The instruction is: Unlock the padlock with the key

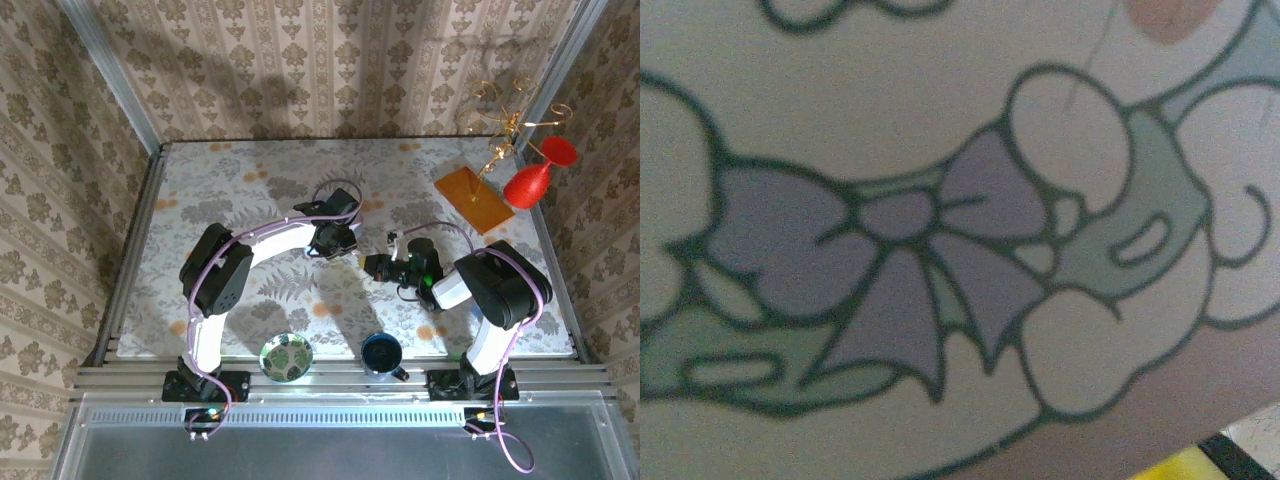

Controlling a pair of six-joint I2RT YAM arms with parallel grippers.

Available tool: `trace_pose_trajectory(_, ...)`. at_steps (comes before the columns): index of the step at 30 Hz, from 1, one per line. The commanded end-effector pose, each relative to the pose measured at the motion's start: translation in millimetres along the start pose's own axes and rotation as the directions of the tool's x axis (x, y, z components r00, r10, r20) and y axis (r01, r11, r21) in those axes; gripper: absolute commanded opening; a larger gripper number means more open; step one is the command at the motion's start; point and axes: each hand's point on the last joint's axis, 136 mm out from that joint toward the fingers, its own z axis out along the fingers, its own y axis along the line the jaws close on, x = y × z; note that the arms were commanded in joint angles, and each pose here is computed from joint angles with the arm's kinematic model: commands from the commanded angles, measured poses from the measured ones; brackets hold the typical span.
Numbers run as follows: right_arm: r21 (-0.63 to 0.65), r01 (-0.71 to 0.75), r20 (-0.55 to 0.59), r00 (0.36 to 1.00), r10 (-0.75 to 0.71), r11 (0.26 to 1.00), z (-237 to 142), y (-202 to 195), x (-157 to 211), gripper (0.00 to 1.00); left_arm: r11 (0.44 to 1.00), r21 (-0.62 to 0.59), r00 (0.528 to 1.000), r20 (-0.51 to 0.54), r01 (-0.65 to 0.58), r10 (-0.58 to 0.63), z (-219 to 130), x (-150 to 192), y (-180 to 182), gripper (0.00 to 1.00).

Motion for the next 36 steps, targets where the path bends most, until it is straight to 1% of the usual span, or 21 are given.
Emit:
trace_pose_trajectory(1, 0.006, 0.034, 0.008, 0.999, -0.034, 0.999, -4.4, 1.0, 2.9, 0.0, 0.996, 0.089, 0.999, 0.027, 0.026, -0.028, -15.6, -14.3, -21.9, 0.0)
trace_pose_trajectory(10, 0.032, 0.031, 0.019, 0.999, -0.031, 0.999, -10.1, 1.1, 8.0, 0.0, 0.986, 0.153, 0.998, -0.002, 0.066, -0.067, -23.2, -16.4, -32.1, 0.0)
trace_pose_trajectory(15, -0.006, 0.043, 0.041, 0.998, -0.042, 0.999, -10.6, 12.6, 0.3, 0.0, 0.971, 0.203, 0.99, -0.087, 0.124, -0.108, -21.5, -10.2, -39.1, 0.0)
trace_pose_trajectory(19, -0.003, 0.038, 0.054, 0.998, -0.037, 0.999, -11.5, 13.7, -3.1, 0.0, 0.956, 0.232, 0.974, -0.176, 0.181, -0.141, -17.6, -0.7, -44.6, 0.0)
trace_pose_trajectory(21, -0.009, 0.038, 0.058, 0.998, -0.037, 0.999, -12.2, 14.9, -3.7, 0.0, 0.952, 0.24, 0.969, -0.2, 0.191, -0.144, -16.0, 2.8, -46.3, 0.0)
trace_pose_trajectory(29, -0.001, 0.017, 0.073, 0.997, -0.016, 1.0, -16.0, 9.1, -4.0, 0.0, 0.947, 0.253, 0.968, -0.202, 0.199, -0.15, -18.8, -0.2, -44.7, 0.0)
trace_pose_trajectory(36, 0.035, 0.033, 0.112, 0.993, -0.037, 0.999, -19.1, 4.2, -11.3, 0.0, 0.933, 0.267, 0.952, -0.253, 0.24, -0.173, -17.8, 3.2, -46.7, 0.0)
